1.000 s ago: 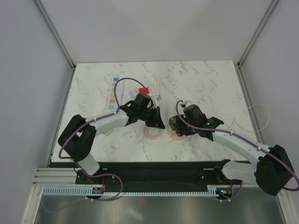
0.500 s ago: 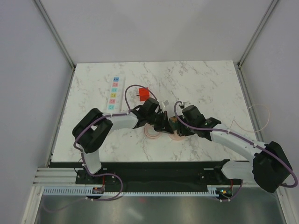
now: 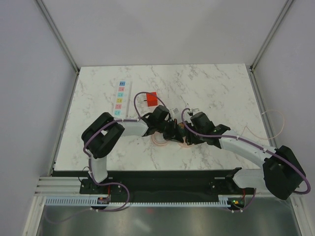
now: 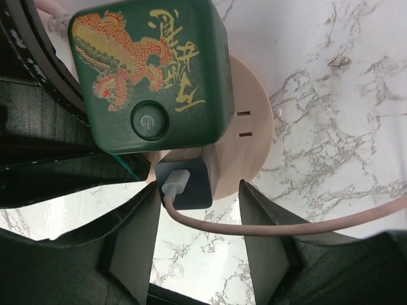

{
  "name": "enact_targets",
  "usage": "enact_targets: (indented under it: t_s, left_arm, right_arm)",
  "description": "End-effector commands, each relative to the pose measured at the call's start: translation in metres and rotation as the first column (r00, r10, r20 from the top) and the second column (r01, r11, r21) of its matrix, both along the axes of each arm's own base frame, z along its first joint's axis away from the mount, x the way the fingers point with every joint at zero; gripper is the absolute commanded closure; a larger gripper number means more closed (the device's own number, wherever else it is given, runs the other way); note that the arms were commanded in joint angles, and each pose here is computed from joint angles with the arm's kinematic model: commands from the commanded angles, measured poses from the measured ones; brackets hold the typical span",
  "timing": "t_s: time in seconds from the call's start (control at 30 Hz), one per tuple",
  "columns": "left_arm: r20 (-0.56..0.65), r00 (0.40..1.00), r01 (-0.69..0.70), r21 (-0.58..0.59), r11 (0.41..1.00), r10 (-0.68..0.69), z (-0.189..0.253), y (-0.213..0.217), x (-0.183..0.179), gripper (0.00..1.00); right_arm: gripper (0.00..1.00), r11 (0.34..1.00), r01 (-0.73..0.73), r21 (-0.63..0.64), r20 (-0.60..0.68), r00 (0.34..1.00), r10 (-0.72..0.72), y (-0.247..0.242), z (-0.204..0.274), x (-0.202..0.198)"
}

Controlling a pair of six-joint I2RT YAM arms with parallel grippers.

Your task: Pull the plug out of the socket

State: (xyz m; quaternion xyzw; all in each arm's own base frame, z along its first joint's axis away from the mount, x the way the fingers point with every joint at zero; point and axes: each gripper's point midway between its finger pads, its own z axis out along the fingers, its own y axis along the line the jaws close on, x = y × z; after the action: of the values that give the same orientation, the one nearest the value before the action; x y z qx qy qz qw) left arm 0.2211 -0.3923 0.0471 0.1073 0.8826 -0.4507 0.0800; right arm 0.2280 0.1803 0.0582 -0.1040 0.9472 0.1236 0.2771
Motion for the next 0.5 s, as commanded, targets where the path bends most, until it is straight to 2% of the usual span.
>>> enact_targets:
  t_s: [0.0,0.47]
  left_arm:
    - [0.013,1.000,-0.024,-0.002,1.000,0.024,-0.004,-0.003,0.004,0.98]
    - [0.005,0.999,-0.046,0.023,0.999,0.046,-0.012,0.002,0.002,0.98]
  right_arm:
    - [0.40,1.000,0.004,-0.018,0.027,1.000,-0.003,-0.003,-0.001,0.004]
    - [0.51,0.999,0.051,0.015,0.079,0.996,-0.052,0.006,0.000,0.016]
